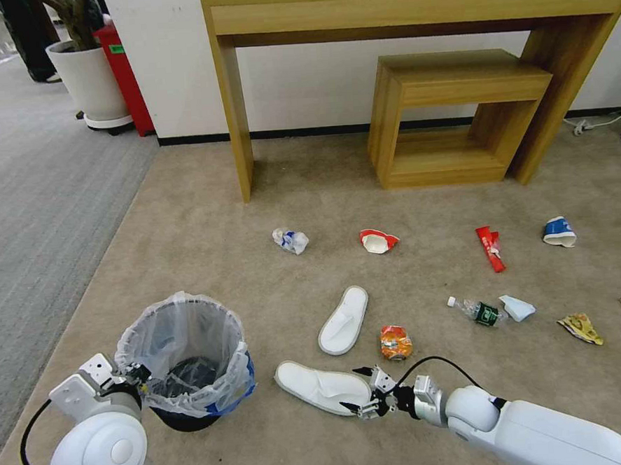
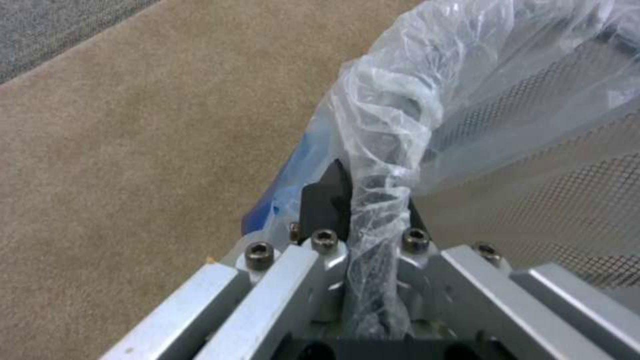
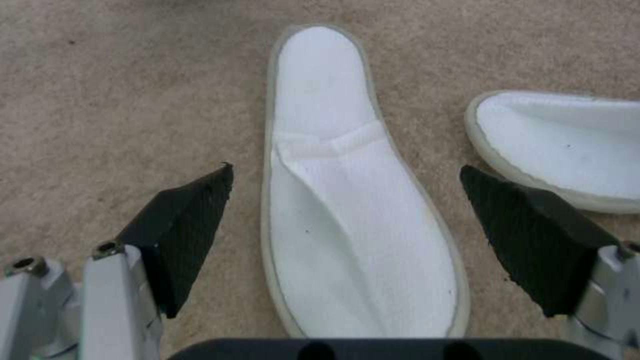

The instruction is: Pick up the trash bin and place the garbage on the floor into it.

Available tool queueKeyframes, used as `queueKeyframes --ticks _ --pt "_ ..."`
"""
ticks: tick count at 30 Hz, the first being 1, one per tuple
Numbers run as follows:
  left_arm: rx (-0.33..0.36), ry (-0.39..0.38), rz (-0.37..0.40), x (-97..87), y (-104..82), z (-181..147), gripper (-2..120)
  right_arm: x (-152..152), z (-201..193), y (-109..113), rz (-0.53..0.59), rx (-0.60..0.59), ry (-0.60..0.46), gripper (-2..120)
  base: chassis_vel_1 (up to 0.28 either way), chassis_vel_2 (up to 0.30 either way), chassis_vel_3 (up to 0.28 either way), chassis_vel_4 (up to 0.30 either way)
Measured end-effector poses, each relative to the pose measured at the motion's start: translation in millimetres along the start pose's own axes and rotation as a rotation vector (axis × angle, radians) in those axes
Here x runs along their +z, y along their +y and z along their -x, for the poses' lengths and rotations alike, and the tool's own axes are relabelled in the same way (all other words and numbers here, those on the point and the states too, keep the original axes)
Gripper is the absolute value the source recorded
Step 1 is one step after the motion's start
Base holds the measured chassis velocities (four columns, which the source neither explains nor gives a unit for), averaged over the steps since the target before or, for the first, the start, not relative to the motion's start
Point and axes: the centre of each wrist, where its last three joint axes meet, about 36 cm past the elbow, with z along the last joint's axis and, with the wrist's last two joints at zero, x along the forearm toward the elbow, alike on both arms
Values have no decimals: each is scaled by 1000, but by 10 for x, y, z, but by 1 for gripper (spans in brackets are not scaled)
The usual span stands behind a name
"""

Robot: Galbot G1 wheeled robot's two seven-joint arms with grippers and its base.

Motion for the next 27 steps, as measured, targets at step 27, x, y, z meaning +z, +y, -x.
queueKeyframes --ticks 27 --pt "0 0 -2 19 3 2 1 179 39 -67 3 17 29 86 0 0 0 0"
